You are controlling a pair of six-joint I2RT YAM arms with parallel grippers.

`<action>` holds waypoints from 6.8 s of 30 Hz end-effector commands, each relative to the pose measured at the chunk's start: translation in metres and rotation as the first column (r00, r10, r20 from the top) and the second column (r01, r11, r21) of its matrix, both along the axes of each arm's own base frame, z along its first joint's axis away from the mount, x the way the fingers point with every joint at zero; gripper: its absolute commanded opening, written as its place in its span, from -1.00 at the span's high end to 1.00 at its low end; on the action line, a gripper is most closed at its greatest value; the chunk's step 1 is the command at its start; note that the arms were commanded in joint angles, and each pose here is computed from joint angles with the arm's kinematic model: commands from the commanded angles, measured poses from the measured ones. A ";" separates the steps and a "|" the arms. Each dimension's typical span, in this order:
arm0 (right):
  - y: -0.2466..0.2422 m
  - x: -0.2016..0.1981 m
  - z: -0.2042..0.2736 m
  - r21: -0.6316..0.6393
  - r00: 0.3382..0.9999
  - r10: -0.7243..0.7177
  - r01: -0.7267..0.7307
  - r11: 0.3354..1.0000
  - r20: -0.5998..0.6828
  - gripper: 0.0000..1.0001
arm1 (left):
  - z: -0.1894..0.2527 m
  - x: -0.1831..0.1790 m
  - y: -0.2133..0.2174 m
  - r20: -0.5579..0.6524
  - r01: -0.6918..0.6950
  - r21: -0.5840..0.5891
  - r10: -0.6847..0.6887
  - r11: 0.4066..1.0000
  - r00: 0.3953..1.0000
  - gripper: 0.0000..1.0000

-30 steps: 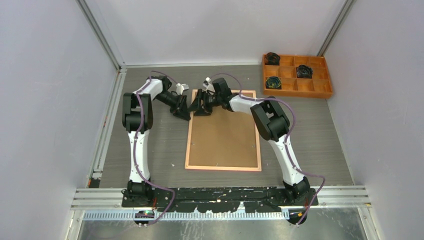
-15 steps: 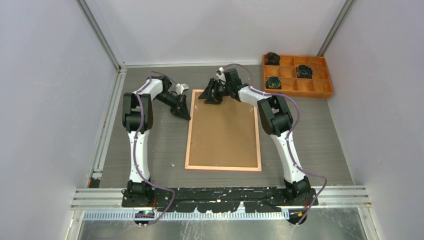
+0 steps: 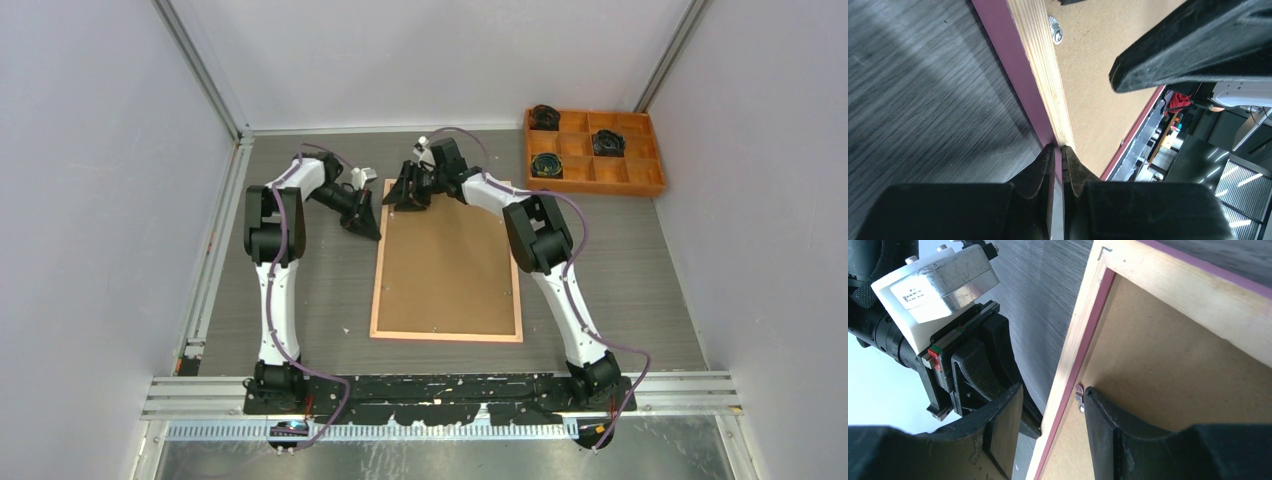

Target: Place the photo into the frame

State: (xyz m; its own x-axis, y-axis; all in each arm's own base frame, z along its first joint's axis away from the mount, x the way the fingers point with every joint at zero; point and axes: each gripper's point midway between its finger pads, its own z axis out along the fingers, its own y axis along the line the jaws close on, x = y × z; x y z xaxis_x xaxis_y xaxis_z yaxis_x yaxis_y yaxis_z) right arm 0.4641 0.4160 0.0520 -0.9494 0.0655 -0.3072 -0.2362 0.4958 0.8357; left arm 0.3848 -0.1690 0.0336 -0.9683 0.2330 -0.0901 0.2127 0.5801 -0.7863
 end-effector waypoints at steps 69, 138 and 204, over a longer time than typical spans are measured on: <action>-0.269 -0.022 0.055 -0.284 0.686 -0.693 0.725 0.627 0.222 -0.87 | -0.007 -0.077 0.041 0.173 0.204 0.348 -0.277 0.915 0.945 0.45; -0.256 -0.214 0.042 -0.326 0.774 -0.601 0.527 0.785 -0.198 -1.00 | -0.009 -0.008 0.180 0.211 -0.122 0.446 0.028 0.887 0.977 0.68; 0.015 -0.114 0.036 -0.218 0.948 -0.315 0.300 0.929 -0.040 -0.71 | -0.017 -0.107 0.083 0.029 0.022 0.172 -0.027 0.985 0.999 0.86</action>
State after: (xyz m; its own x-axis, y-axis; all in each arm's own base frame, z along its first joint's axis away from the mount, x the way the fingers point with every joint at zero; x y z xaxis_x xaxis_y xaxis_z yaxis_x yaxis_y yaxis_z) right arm 0.3396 0.4155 0.0710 -0.9269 0.2919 -0.2358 0.0506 0.7199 0.6923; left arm 0.2794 -0.0900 0.0294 -0.9662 0.2486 -0.0685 0.2242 0.6786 -0.6994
